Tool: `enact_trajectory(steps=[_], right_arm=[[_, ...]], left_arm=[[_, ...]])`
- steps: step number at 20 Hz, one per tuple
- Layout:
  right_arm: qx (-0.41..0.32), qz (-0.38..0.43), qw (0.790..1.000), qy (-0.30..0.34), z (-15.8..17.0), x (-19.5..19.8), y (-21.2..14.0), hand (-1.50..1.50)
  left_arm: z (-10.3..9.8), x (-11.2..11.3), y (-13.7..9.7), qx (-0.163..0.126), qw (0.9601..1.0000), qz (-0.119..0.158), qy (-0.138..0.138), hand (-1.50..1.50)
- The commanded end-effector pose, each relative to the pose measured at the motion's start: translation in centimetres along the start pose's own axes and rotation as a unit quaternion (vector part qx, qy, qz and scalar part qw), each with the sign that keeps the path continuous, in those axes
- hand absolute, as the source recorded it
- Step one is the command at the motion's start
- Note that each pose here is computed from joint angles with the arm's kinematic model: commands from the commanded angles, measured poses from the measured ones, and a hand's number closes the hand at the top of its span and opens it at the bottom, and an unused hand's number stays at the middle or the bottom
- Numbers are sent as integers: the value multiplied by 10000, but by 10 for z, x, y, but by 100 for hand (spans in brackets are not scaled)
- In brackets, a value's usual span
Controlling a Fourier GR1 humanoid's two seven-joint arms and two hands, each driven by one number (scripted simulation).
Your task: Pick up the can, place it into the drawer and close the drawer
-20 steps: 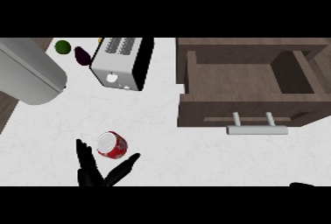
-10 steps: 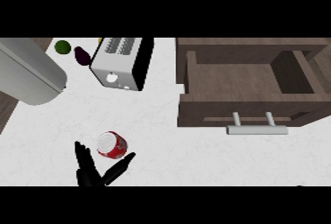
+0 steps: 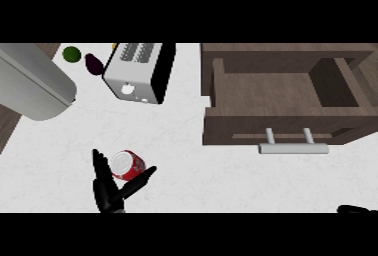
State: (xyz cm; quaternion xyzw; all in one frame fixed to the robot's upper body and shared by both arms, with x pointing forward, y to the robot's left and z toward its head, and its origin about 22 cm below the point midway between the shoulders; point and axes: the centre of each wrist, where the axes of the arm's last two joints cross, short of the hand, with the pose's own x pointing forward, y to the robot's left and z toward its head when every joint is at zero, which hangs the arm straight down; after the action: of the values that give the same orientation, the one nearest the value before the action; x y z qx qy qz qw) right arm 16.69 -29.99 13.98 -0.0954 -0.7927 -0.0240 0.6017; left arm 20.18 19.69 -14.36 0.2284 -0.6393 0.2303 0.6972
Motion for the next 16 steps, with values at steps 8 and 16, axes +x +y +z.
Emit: enact_trajectory(steps=[8, 16], right_arm=[[-145, -71, 9998, -78, -14, 5, -6, -150], [-80, 135, 9998, -147, -6, 10, -1, -150]], left_arm=[[-24, 8, -36, -762, 9960, 476, -8, 150], [-57, 18, -34, -998, 9925, 553, -436, 150]])
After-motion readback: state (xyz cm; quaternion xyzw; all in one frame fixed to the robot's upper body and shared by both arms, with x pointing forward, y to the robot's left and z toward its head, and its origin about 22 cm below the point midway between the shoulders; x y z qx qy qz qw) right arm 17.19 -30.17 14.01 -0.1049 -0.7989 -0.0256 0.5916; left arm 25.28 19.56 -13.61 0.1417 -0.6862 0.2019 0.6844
